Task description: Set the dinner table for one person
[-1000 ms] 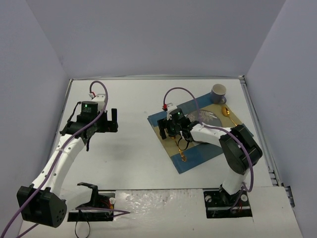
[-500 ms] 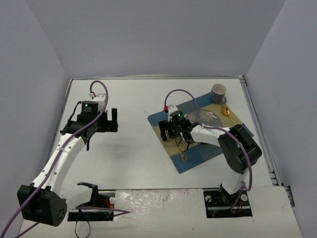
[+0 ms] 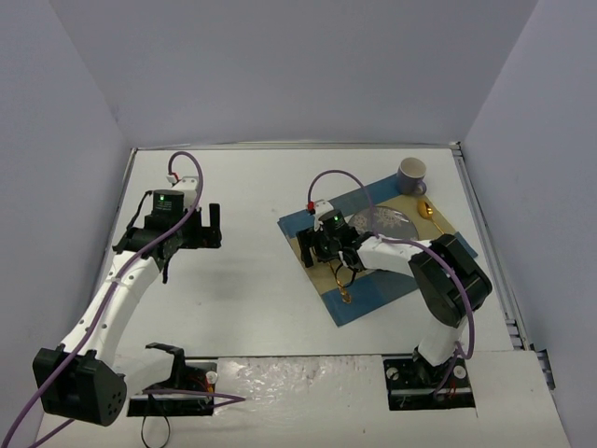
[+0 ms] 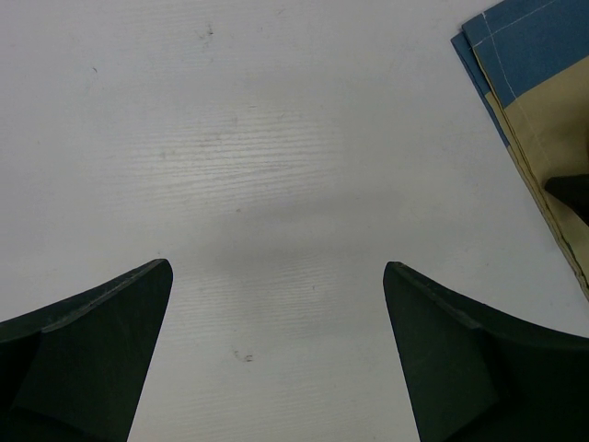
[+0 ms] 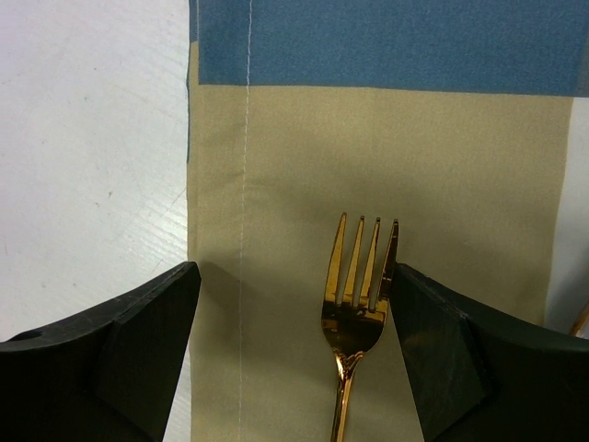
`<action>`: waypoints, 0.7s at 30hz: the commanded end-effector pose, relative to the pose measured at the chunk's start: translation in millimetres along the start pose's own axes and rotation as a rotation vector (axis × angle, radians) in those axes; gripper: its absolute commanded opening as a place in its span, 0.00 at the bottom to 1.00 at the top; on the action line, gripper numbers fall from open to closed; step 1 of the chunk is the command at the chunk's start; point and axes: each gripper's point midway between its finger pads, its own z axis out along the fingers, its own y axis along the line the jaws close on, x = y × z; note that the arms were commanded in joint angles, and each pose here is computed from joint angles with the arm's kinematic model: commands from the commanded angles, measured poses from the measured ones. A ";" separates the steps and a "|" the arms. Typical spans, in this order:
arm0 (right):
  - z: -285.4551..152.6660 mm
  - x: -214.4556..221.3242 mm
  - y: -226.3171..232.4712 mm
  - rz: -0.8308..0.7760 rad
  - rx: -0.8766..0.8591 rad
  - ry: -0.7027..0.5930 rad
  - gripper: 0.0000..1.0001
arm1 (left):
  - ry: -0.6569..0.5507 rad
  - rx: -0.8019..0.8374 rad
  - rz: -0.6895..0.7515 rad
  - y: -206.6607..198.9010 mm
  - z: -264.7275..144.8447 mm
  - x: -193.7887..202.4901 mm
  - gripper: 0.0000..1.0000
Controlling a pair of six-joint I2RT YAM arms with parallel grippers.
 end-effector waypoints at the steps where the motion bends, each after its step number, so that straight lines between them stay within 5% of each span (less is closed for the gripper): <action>1: -0.7 -16.7 14.0 -0.009 -0.043 -0.048 0.79 | -0.068 0.008 -0.011 -1.1 -3.3 -19.7 0.97; 21: 1.9 -15.1 22.1 -0.041 -0.057 -0.032 0.79 | -0.069 0.012 -0.015 -1.1 -3.0 -19.9 0.97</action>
